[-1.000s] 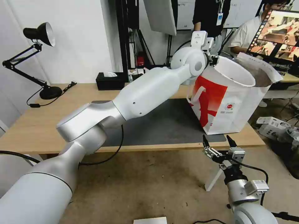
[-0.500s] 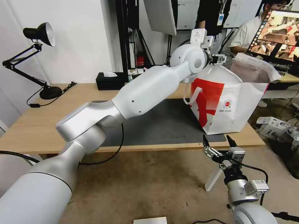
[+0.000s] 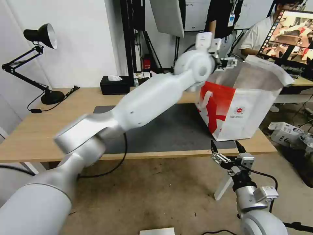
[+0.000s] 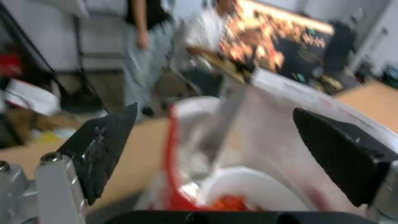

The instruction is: Pick up the trash from the table and place it into the takeout bag.

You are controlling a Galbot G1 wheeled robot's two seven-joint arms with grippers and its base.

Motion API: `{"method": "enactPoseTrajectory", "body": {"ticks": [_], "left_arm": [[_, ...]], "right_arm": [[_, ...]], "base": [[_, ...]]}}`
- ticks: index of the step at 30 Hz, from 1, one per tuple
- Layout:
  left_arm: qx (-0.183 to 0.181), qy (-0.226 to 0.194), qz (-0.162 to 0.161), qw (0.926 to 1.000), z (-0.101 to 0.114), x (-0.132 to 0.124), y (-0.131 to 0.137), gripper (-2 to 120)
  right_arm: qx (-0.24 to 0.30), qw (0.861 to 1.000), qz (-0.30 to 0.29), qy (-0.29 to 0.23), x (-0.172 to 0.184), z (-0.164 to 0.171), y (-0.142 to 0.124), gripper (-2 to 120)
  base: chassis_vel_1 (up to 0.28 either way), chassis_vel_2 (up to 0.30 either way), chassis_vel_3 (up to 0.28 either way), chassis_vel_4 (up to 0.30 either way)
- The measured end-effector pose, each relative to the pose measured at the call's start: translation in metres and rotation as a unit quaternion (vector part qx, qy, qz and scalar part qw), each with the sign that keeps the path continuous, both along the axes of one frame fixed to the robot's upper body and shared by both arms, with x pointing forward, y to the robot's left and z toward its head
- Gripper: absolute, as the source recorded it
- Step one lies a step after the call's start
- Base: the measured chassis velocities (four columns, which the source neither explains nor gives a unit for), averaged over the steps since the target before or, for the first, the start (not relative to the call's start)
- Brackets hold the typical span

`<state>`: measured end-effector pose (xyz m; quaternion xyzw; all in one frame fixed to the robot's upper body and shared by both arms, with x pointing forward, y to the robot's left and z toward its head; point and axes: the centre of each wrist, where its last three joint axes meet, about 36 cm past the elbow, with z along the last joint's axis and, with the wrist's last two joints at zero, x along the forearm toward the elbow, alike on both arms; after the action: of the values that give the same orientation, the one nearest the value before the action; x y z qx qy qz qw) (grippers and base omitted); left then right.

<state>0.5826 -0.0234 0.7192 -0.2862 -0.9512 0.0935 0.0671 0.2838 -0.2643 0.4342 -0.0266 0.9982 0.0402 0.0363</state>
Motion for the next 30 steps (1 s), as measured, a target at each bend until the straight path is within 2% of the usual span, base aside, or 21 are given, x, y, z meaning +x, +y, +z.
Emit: {"method": "enactPoseTrajectory", "body": {"ticks": [1,4,5,8,9,10,13,14,16,17,20,21,22,23,24,25,28,29,30], "left_arm": [[0.000,0.000,0.000,1.0000,0.000,0.000,0.000,100],[-0.025,-0.044,0.050,0.9975,-0.022,-0.021,0.053,100],[-0.025,-0.044,0.050,0.9975,-0.022,-0.021,0.053,100],[-0.026,-0.084,0.102,0.9909,-0.062,-0.047,0.115,100],[-0.026,-0.084,0.102,0.9909,-0.062,-0.047,0.115,100],[-0.024,-0.095,0.115,0.9885,-0.072,-0.057,0.137,100],[0.008,-0.127,0.167,0.9777,-0.110,-0.096,0.215,100],[0.008,-0.127,0.167,0.9777,-0.110,-0.096,0.215,100],[0.037,-0.130,0.199,0.9706,-0.133,-0.130,0.258,100],[0.037,-0.130,0.199,0.9706,-0.133,-0.130,0.258,100],[0.075,-0.140,0.239,0.9581,-0.170,-0.181,0.291,100],[0.075,-0.140,0.239,0.9581,-0.170,-0.181,0.291,100],[0.076,-0.141,0.248,0.9553,-0.177,-0.195,0.296,100],[0.075,-0.134,0.264,0.9524,-0.190,-0.219,0.300,100],[0.074,-0.125,0.270,0.9518,-0.199,-0.236,0.300,100],[0.074,-0.125,0.270,0.9518,-0.199,-0.236,0.300,100],[0.067,-0.110,0.293,0.9475,-0.222,-0.288,0.296,100],[0.067,-0.110,0.293,0.9475,-0.222,-0.288,0.296,100],[0.066,-0.104,0.298,0.9466,-0.226,-0.302,0.293,100]], "right_arm": [[0.000,1.000,0.000,0.000,0.000,0.000,0.000,100],[0.001,1.000,0.001,-0.001,0.004,0.002,-0.003,100],[0.001,1.000,0.001,-0.001,0.004,0.002,-0.003,100],[-0.004,1.000,0.001,-0.002,0.006,0.004,-0.007,100],[-0.004,1.000,0.001,-0.002,0.006,0.004,-0.007,100],[-0.006,1.000,0.001,-0.002,0.006,0.004,-0.008,100],[-0.012,1.000,0.001,-0.003,0.010,0.006,-0.011,100],[-0.012,1.000,0.001,-0.003,0.010,0.006,-0.011,100],[-0.013,1.000,-0.002,-0.004,0.012,0.005,-0.012,100],[-0.013,1.000,-0.002,-0.004,0.012,0.005,-0.012,100],[-0.016,1.000,-0.012,-0.005,0.012,0.006,-0.016,100],[-0.016,1.000,-0.012,-0.005,0.012,0.006,-0.016,100],[-0.017,1.000,-0.013,-0.006,0.012,0.006,-0.016,100],[-0.019,1.000,-0.014,-0.008,0.013,0.007,-0.017,100],[-0.020,1.000,-0.016,-0.008,0.014,0.008,-0.018,100],[-0.020,1.000,-0.016,-0.008,0.014,0.008,-0.018,100],[-0.028,0.999,-0.022,-0.011,0.013,0.012,-0.020,100],[-0.028,0.999,-0.022,-0.011,0.013,0.012,-0.020,100],[-0.031,0.999,-0.023,-0.012,0.011,0.014,-0.020,100]], "base": [[0.000,0.000,0.000,0.000],[0.000,0.000,0.000,0.000],[0.000,0.000,0.000,0.000],[0.000,0.000,0.000,0.000],[0.000,0.000,0.000,0.000],[0.000,0.000,0.000,0.000],[0.000,0.000,0.000,0.000],[0.000,0.000,0.000,0.000],[0.000,0.000,0.000,0.000],[0.000,0.000,0.000,0.000],[0.000,0.000,0.000,0.000],[0.000,0.000,0.000,0.000],[0.000,0.000,0.000,0.000],[0.000,0.000,0.000,0.000],[0.000,0.000,0.000,0.000],[0.000,0.000,0.000,0.000],[0.000,0.000,0.000,0.000],[0.000,0.000,0.000,0.000],[0.000,0.000,0.000,0.000]]}}
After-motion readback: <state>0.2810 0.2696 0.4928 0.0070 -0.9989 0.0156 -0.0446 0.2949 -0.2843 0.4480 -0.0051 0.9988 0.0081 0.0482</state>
